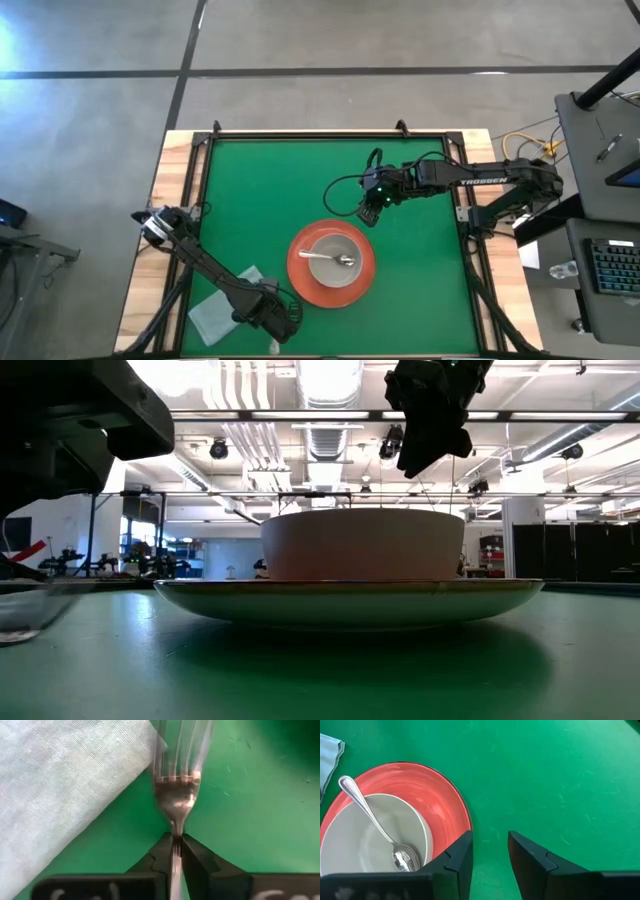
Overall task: Set table place
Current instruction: Put the silver fork to the right of the orange plate
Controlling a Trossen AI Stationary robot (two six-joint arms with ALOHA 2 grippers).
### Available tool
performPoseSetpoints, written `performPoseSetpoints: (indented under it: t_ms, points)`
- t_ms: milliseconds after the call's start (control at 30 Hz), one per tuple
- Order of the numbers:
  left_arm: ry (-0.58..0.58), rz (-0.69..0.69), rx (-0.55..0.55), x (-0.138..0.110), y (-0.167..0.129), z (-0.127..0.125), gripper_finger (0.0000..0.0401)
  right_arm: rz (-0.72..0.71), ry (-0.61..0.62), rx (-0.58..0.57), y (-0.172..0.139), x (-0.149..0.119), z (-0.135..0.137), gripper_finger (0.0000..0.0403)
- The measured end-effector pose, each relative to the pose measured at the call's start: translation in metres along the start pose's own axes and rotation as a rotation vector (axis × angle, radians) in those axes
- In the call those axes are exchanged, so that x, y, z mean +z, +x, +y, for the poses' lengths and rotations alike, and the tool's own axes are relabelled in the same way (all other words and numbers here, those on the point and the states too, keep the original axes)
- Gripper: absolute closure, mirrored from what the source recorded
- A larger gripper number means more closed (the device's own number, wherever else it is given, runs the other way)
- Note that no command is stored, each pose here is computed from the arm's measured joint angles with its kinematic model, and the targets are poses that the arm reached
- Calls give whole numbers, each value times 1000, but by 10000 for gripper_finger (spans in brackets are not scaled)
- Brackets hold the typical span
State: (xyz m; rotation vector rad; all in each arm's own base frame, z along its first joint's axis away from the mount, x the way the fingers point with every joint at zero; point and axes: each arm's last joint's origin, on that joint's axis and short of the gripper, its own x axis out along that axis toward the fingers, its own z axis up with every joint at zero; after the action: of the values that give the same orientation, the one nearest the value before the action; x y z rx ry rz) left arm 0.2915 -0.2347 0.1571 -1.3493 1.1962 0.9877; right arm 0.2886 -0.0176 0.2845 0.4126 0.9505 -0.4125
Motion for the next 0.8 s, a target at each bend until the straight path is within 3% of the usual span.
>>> performPoseSetpoints:
  t_ms: [200, 367, 567, 700, 800]
  points:
    - [15, -26, -10, 2, 1, 1, 397, 2, 0, 2, 0, 0, 0, 301]
    - [22, -153, -104, 6, -8, -1, 399, 3, 3, 2, 0, 0, 0, 306]
    - [12, -252, -257, 13, -39, -1, 400, 10, 2, 4, 0, -1, 1, 310]
    - [19, -280, -225, 20, -60, 8, 400, 22, -2, -1, 0, -3, 1, 311]
    - [22, -312, -281, 21, -79, 13, 400, 38, -3, -6, -1, -5, 1, 313]
